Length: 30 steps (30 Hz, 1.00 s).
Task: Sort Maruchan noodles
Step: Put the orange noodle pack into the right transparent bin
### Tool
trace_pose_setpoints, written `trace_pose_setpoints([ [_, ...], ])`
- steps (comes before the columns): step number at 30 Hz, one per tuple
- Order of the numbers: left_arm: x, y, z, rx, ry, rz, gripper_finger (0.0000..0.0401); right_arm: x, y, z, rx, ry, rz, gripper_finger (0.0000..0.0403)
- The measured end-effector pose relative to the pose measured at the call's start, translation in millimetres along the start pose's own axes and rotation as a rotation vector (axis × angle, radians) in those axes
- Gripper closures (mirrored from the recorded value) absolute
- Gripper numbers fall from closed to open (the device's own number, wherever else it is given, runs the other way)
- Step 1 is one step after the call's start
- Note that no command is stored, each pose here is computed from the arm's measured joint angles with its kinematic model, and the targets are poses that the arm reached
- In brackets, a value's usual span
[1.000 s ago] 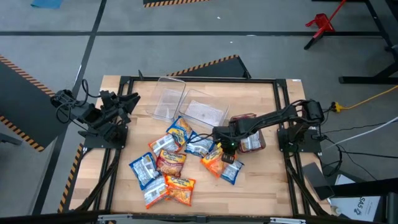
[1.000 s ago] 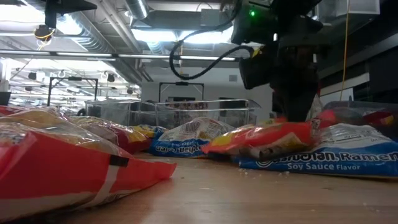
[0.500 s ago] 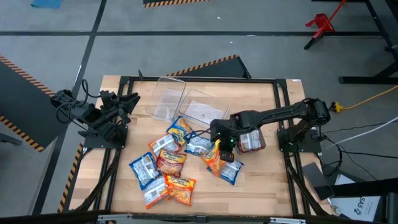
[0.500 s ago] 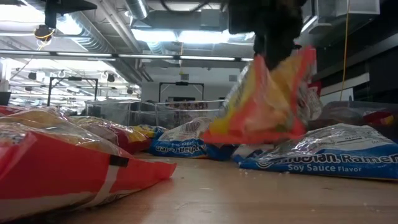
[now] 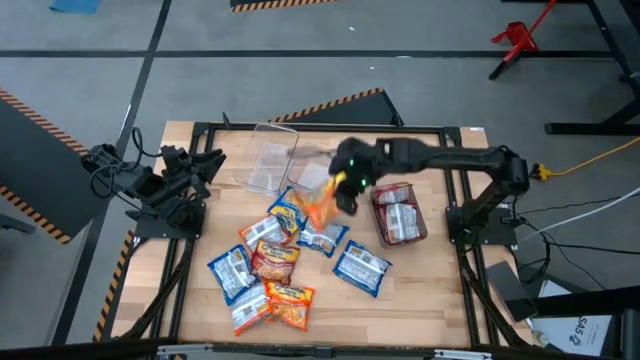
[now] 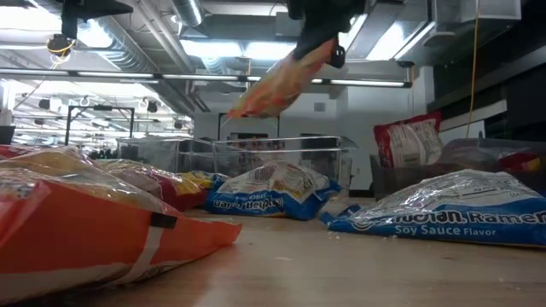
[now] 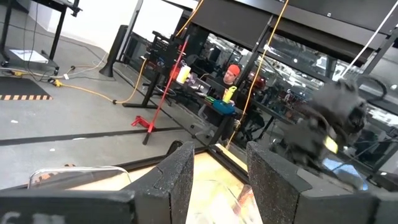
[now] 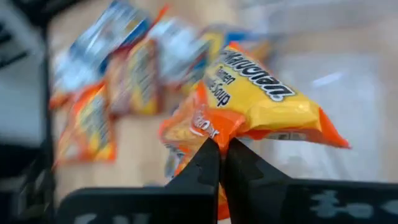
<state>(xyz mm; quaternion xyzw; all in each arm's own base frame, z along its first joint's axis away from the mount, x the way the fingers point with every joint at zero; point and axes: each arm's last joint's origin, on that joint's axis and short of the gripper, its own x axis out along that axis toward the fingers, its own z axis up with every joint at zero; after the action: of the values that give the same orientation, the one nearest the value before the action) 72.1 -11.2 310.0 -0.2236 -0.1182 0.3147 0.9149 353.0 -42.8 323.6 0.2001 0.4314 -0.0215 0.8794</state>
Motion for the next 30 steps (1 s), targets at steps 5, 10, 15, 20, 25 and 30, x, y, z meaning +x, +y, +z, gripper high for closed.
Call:
trace_pose_setpoints([
  [5, 0, 0, 0, -0.001, 0.000, 0.000, 0.0260, -19, -28, 19, 0.031, -0.098, -0.070, 0.0403],
  [10, 0, 0, 0, 0.002, 0.000, 0.001, 0.0260, -24, -59, 21, 0.118, -0.123, -0.171, 0.0403],
  [15, 0, 1, -1, 0.018, 0.005, 0.006, 0.0260, -12, -74, 11, 0.162, -0.100, -0.208, 0.0403],
  [20, 0, 1, -2, 0.027, 0.007, 0.010, 0.0260, 3, -82, -2, 0.176, -0.067, -0.227, 0.0403],
  [25, 0, 1, -3, 0.034, 0.005, 0.025, 0.0260, 16, -87, -9, 0.222, -0.108, -0.239, 0.0403],
  [30, 0, 2, -3, 0.034, 0.004, 0.030, 0.0260, 26, -91, -18, 0.254, -0.096, -0.228, 0.0403],
])
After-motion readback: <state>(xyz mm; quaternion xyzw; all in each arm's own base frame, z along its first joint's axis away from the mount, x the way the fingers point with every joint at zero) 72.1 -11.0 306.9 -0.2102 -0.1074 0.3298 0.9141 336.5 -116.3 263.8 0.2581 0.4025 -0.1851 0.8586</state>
